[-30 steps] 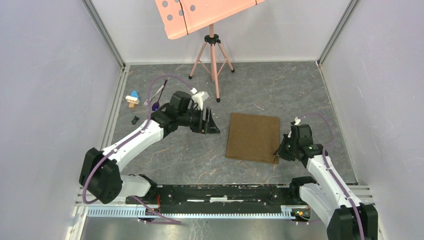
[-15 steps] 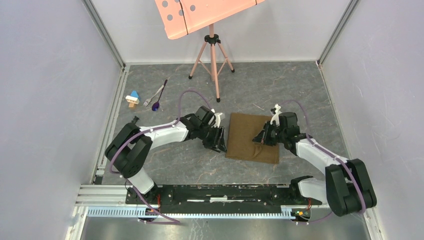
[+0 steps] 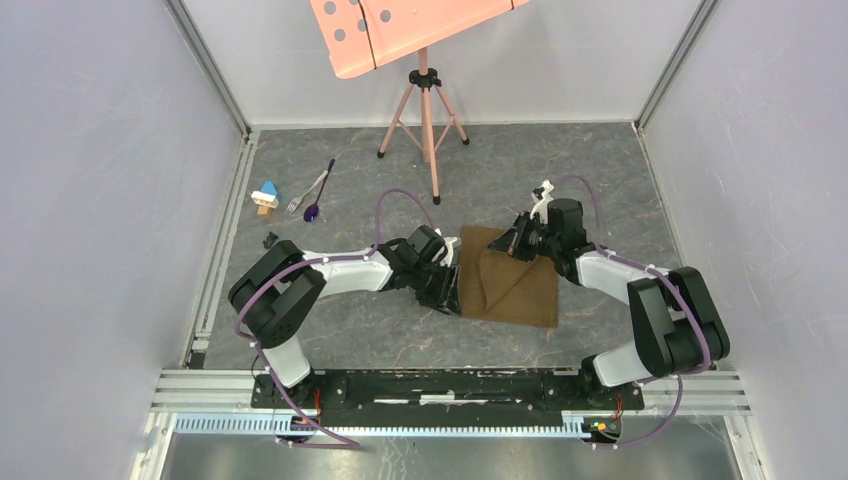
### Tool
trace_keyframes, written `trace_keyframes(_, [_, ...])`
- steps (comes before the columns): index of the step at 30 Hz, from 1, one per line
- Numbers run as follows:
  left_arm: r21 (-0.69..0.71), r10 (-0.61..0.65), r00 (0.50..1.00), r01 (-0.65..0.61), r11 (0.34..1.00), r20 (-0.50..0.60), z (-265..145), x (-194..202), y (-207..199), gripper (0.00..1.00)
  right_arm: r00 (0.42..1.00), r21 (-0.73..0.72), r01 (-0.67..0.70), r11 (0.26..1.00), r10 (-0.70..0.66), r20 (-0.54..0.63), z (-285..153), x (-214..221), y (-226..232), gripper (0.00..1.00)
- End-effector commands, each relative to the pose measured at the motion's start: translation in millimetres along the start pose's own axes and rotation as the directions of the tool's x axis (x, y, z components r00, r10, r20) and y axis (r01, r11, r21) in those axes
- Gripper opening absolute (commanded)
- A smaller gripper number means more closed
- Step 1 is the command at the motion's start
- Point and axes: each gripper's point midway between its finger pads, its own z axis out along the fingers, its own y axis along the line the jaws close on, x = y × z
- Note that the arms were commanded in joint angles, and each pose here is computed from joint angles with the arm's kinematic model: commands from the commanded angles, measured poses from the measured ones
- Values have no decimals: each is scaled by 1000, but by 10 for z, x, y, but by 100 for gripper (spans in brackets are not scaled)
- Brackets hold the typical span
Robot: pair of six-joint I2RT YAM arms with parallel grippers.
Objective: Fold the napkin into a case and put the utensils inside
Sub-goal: Fold the top corner of the square-folded napkin at the center of the board.
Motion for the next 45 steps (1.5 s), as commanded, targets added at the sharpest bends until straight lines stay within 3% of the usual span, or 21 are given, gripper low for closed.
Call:
trace_keyframes(1, [-4,1,996,-1,1000,84,-128,-83,-74,52,998,-95,35,995,-30,54,79,-266,295,0])
trace_keyframes(4, [-9,3,993,-2,1000,115,-236,-147,-121,57,998,-91,34,995,-29,54,123,-293,287,0])
trace_keyframes(9, [-57,1,996,4,998,90,-126,-236,-59,45,998,-89,22,996,-17,54,179,-299,255,0])
trace_keyframes(20, [-124,4,998,5,992,70,11,-109,188,31,995,-78,-27,997,35,97,263,-418,232,0])
trace_keyframes(45, [-150,-19,999,25,988,41,118,211,367,26,987,-88,-125,988,133,87,670,-531,75,0])
